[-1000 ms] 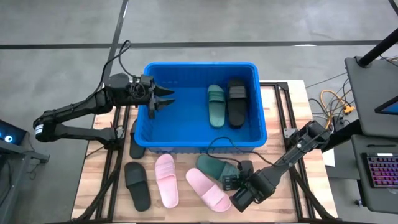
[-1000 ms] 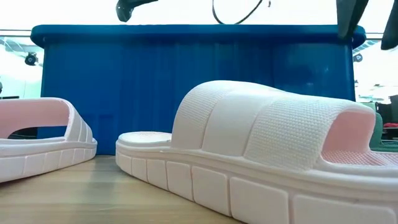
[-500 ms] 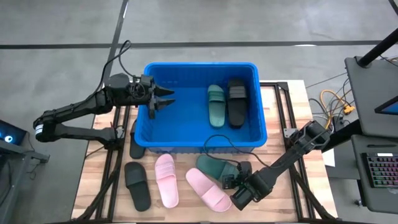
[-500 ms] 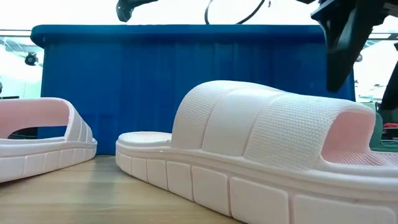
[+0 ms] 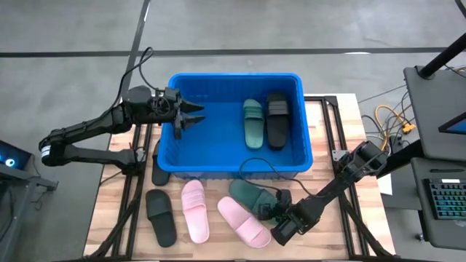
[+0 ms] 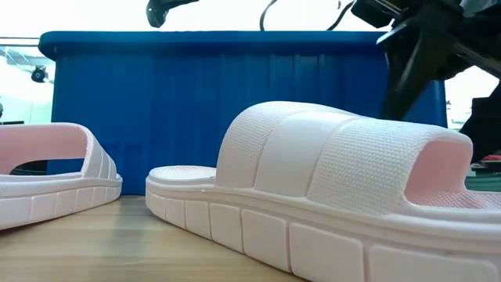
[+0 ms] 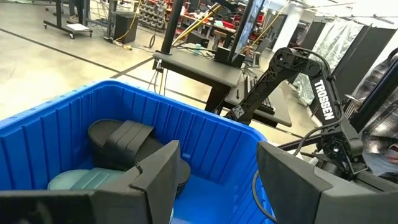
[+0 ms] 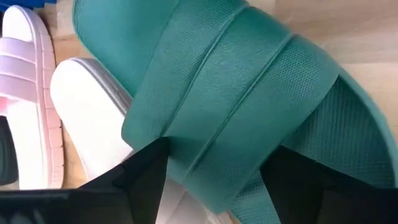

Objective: Pick and place slides into bin
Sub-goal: Put the green slide into the blue bin

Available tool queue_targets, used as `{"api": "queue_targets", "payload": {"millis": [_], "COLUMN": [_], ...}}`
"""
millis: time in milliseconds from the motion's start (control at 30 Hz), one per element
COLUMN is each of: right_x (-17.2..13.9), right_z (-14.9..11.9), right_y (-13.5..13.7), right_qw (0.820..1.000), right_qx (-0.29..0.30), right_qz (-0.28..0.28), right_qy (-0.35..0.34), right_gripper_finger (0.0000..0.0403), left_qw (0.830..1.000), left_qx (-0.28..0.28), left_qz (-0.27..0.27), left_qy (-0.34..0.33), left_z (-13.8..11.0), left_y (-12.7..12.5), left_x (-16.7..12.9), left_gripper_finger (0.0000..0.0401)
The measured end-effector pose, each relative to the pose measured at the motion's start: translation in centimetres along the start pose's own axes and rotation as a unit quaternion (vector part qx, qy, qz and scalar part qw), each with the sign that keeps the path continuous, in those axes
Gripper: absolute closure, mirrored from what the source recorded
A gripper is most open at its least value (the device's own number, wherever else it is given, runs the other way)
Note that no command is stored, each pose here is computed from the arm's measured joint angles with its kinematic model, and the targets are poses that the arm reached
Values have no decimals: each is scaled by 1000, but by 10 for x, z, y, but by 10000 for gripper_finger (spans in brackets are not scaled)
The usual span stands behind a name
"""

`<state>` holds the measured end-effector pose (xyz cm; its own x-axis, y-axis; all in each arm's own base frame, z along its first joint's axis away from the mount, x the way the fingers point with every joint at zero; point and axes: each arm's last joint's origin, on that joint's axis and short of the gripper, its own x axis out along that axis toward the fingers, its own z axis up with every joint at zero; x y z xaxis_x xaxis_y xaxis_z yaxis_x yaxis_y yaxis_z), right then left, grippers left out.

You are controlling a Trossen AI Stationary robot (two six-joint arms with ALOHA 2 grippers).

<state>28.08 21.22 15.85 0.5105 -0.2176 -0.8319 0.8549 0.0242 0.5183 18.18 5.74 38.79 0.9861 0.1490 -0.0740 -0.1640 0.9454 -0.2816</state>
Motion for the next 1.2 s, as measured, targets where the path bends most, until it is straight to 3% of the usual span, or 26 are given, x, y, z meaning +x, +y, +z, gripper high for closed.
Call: {"api": "queue_targets", "payload": {"millis": [300,633,967,1200], "right_x": [-1,-14,-61,-127], "right_z": [-1,-3,2,21], "right_y": [2,16,54,91], "right_qw": [1000,1000,997,992], "right_qx": [-9,-23,-74,-115], "right_qz": [2,12,2,42], "right_qy": [0,12,8,33], "right_gripper_finger": [232,383,389,390], "left_qw": [1000,1000,999,990], "left_qx": [0,0,34,90], "left_qz": [0,0,-19,-108], "left_qy": [0,0,4,-21], "left_z": [0,0,0,6], "left_y": [0,0,-1,-8], "left_x": [0,0,0,-1], "left_gripper_finger": [205,205,205,205]}}
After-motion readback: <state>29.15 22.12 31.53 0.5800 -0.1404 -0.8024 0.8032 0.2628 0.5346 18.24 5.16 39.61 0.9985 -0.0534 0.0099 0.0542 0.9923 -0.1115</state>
